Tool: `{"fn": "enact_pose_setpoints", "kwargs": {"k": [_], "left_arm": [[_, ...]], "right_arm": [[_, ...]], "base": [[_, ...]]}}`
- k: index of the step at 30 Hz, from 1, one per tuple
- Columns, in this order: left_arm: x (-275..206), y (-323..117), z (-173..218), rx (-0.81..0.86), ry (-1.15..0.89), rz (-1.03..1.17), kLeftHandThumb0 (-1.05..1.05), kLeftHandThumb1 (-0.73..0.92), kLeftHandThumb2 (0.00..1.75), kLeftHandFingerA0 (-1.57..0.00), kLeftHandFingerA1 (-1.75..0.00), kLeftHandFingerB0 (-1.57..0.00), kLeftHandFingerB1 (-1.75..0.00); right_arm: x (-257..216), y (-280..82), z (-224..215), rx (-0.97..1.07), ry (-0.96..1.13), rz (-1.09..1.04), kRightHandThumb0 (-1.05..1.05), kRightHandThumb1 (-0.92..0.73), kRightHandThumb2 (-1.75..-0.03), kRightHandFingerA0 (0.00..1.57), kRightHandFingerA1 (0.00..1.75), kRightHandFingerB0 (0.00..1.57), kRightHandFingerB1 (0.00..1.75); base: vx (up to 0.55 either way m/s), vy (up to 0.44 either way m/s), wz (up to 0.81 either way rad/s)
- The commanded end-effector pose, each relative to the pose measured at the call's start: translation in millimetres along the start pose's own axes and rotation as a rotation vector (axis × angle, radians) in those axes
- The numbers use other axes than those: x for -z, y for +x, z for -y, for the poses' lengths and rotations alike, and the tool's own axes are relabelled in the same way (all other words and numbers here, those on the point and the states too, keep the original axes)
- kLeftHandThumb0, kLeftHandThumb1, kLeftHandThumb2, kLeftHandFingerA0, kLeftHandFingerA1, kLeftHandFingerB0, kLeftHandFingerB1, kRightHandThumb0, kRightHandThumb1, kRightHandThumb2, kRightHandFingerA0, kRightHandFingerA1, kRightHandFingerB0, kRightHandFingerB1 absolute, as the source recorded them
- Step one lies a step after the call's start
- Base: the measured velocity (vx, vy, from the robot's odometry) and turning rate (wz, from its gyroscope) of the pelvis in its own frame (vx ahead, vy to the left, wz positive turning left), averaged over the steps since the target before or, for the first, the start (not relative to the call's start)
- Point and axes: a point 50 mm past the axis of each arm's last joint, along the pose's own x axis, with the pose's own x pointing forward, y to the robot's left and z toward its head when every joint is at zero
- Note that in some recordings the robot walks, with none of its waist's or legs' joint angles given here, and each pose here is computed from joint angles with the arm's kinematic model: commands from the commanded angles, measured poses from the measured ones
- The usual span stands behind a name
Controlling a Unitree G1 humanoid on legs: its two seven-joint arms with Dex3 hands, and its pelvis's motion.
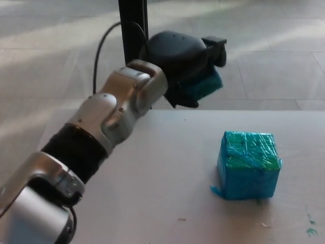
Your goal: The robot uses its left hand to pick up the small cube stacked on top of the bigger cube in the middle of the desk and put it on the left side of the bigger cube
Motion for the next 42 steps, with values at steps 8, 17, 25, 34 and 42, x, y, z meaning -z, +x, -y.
{"fn": "enact_pose_setpoints", "kwargs": {"k": [8,17,25,34,42], "left_arm": [[36,-38,19,0.186,0.025,-0.04,-0.23,0.68,0.77,-0.83,-1.28,-0.79,-1.27],[22,-72,99,0.397,-0.011,-0.024,-0.14,0.59,0.83,-0.9,-1.68,-0.69,-1.37],[-6,-79,137,0.466,0.005,0.051,-0.2,0.63,0.83,-0.82,-1.41,-0.78,-0.99],[-8,-76,138,0.52,0.261,0.055,-0.31,0.62,0.64,-0.56,-1.05,-0.63,-0.7],[0,-79,128,0.654,0.356,-0.058,-0.82,0.32,0.73,0.0,-0.21,-0.07,-0.33]], "right_arm": [[1,-4,8,0.035,0.003,0.008,-0.38,-0.17,-1.08,0.94,0.93,0.83,0.73],[-3,-3,11,0.041,0.002,0.028,-0.4,-0.15,-1.1,0.93,0.94,0.81,0.75],[-7,-1,11,0.045,0.032,0.022,-0.37,-0.19,-1.02,0.93,0.94,0.79,0.8],[-5,-1,11,0.045,0.028,0.022,-0.39,-0.18,-1.08,0.94,0.94,0.82,0.74],[-4,-1,9,0.043,0.028,0.023,-0.37,-0.2,-1.02,0.94,0.95,0.79,0.79]], "base": [[0.0,0.0,0.0],[0.0,0.0,0.0],[0.0,0.0,0.0],[0.0,0.0,0.0],[0.0,0.0,0.0]]}}
